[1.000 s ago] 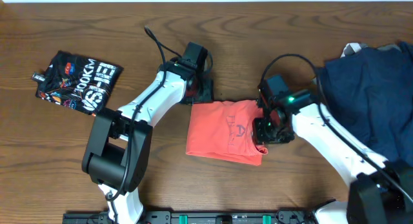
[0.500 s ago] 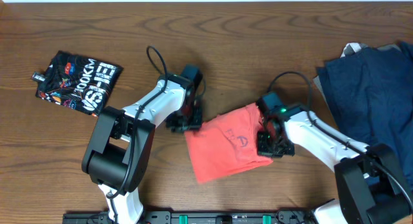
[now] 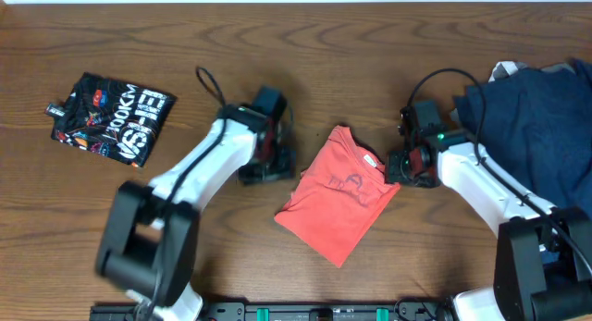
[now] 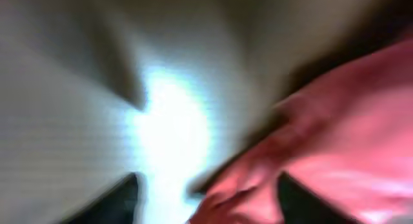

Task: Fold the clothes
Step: 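Grasp the folded shirt's top edge with the left gripper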

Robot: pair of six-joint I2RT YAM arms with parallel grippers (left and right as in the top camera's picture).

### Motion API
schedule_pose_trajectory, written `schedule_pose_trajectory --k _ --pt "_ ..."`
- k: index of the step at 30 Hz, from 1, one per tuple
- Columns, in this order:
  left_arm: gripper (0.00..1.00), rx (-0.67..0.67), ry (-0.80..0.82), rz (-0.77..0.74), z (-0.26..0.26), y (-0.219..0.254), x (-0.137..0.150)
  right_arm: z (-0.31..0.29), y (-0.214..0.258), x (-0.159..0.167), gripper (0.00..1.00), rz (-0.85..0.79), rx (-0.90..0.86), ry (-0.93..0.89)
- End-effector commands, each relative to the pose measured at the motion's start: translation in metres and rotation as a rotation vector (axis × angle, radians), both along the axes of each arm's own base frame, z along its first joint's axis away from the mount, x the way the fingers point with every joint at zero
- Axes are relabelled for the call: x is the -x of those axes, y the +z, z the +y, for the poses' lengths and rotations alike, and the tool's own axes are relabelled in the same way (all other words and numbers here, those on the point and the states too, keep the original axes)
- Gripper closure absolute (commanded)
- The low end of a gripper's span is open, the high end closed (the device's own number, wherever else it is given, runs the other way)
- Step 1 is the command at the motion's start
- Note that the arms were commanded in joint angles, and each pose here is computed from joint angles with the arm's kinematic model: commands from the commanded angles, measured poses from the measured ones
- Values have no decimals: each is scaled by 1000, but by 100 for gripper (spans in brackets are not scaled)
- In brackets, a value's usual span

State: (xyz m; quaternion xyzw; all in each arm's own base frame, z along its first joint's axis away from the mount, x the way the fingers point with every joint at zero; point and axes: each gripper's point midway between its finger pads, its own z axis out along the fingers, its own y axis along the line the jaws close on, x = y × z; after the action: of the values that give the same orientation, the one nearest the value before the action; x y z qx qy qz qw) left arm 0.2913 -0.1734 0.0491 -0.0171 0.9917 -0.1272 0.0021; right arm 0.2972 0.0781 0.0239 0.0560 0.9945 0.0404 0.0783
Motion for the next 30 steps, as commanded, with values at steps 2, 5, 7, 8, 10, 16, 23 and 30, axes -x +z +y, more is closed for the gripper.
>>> schedule_pose_trajectory --k 2,5,7,8,10,16,23,30 --pt "9 88 -130 -270 -19 42 -42 -24 56 -25 43 -116 102 -32" --pt "2 177 -244 -345 -39 48 -52 -33 87 -24 41 -158 142 -46" --pt "1 252 -305 -351 -54 46 -53 -35 102 -21 37 -183 144 -49" --pt "1 288 -329 -348 -60 44 -53 -35 108 -19 34 -192 141 -50" --pt "1 347 -353 -325 -71 35 -52 -36 117 -13 33 -204 138 -51" --pt "0 467 -371 -200 -90 -3 -42 -42 127 13 32 -163 148 -47" --pt "8 599 -399 -33 -114 -35 -13 -45 126 23 32 -130 160 -45" --pt "94 602 -437 -4 -127 -44 1 -45 126 24 32 -124 161 -44"
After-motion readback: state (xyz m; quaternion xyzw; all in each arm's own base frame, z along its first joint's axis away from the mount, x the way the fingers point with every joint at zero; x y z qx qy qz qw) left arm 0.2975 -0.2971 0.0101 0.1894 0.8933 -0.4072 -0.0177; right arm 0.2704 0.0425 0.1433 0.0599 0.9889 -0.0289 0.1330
